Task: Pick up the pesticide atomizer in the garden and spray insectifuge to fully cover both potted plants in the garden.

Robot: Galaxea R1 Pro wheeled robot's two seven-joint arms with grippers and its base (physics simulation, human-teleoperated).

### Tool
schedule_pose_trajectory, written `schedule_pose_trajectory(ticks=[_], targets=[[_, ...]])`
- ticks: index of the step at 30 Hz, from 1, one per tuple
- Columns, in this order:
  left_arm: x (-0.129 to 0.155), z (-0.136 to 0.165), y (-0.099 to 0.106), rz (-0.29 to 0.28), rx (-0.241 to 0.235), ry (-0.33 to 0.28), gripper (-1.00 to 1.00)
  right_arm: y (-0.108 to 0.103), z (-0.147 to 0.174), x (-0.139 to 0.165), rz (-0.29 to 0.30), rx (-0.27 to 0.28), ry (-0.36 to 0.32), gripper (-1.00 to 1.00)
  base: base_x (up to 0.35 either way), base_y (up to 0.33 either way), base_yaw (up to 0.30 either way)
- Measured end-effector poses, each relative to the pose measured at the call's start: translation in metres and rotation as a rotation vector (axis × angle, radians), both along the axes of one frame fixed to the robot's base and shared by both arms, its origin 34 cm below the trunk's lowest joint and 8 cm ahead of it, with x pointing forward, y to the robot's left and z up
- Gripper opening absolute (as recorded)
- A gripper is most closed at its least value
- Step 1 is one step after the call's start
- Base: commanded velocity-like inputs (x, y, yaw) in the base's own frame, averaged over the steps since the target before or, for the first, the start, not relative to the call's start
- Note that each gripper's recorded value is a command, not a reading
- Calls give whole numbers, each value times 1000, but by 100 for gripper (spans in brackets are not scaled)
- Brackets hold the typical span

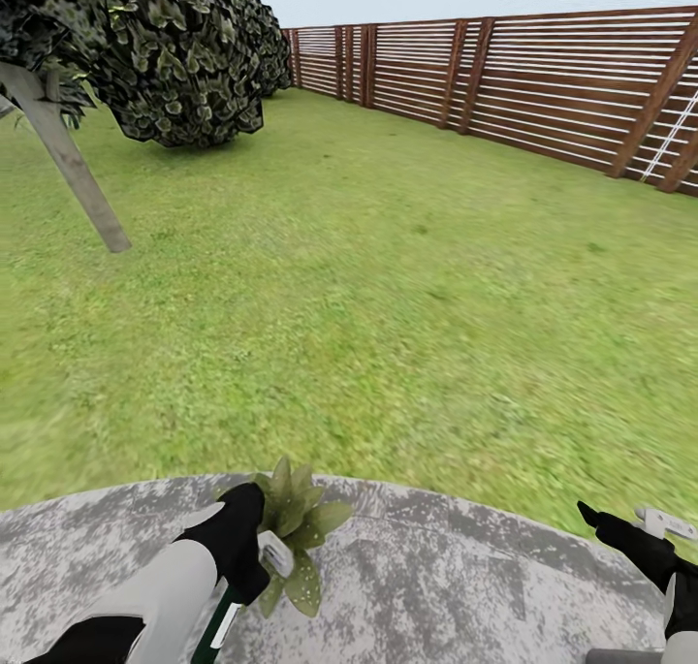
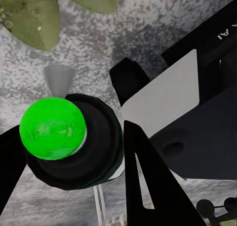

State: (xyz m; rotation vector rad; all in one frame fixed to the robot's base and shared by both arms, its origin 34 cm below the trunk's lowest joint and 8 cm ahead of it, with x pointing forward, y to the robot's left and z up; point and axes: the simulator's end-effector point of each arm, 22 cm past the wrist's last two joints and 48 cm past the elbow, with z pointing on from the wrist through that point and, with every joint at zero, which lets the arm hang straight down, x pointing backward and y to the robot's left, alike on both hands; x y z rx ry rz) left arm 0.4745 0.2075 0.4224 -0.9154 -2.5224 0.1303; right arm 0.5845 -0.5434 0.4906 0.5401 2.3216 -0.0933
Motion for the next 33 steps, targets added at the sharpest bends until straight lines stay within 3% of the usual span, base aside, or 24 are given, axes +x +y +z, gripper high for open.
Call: schedule_pose_trajectory(ticks=[21,29,33], targets=[[17,12,-3,7,-9,-52,-100,0,13,7,0,0,-29,100,-124,0,92],[19,17,-28,89,-97,-55,-100,0,19,9,1,0,-41,100,-1,0,88],[24,20,-47,125,-175,-70,-100,0,21,10,1,0,-47,100,0,0,88]])
